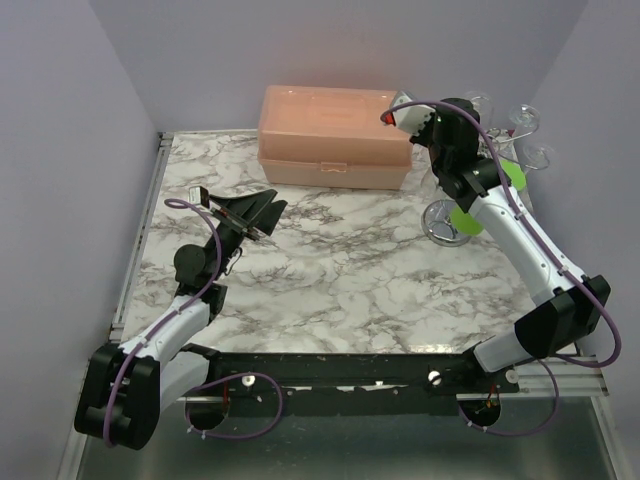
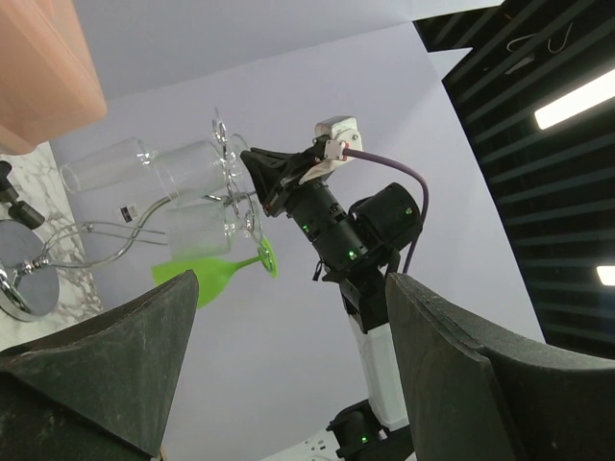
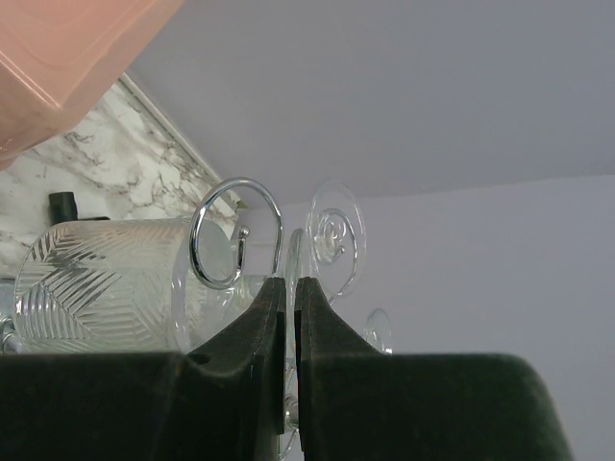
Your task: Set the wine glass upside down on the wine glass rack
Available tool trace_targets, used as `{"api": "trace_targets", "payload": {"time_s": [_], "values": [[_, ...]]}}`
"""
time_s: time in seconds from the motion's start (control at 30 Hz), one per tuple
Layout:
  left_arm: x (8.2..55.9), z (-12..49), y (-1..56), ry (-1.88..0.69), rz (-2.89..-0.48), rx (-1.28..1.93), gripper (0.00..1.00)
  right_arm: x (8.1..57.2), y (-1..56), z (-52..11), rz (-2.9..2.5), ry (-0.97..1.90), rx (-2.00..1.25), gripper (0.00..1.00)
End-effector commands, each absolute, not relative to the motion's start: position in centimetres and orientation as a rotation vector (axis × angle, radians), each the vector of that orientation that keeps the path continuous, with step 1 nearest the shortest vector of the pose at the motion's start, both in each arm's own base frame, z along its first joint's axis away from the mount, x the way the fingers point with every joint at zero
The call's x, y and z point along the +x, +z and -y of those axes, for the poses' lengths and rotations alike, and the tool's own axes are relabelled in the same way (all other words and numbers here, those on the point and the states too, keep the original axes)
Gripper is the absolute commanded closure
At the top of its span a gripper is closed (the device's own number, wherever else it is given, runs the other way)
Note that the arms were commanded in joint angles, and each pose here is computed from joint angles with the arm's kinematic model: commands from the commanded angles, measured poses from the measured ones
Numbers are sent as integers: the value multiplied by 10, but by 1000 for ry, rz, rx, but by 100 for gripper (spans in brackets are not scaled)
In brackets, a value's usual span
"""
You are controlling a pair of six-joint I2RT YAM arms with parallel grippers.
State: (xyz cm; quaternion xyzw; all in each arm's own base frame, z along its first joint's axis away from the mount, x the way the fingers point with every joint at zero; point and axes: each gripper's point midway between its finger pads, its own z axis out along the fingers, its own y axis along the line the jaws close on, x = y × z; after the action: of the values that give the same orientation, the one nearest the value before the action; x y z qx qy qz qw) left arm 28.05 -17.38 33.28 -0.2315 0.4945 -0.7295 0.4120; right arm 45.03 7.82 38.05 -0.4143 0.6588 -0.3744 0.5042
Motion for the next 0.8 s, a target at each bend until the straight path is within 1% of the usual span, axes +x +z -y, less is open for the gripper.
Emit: {"api": "trace_targets", "payload": {"time_s": [0.0, 0.77], "values": [[272, 171, 348, -1847, -1198, -524, 19, 460, 423, -88, -1436, -902, -918, 100], [271, 170, 348, -1840, -1198, -528, 19, 474, 428, -110, -1319, -839, -950, 100]]}}
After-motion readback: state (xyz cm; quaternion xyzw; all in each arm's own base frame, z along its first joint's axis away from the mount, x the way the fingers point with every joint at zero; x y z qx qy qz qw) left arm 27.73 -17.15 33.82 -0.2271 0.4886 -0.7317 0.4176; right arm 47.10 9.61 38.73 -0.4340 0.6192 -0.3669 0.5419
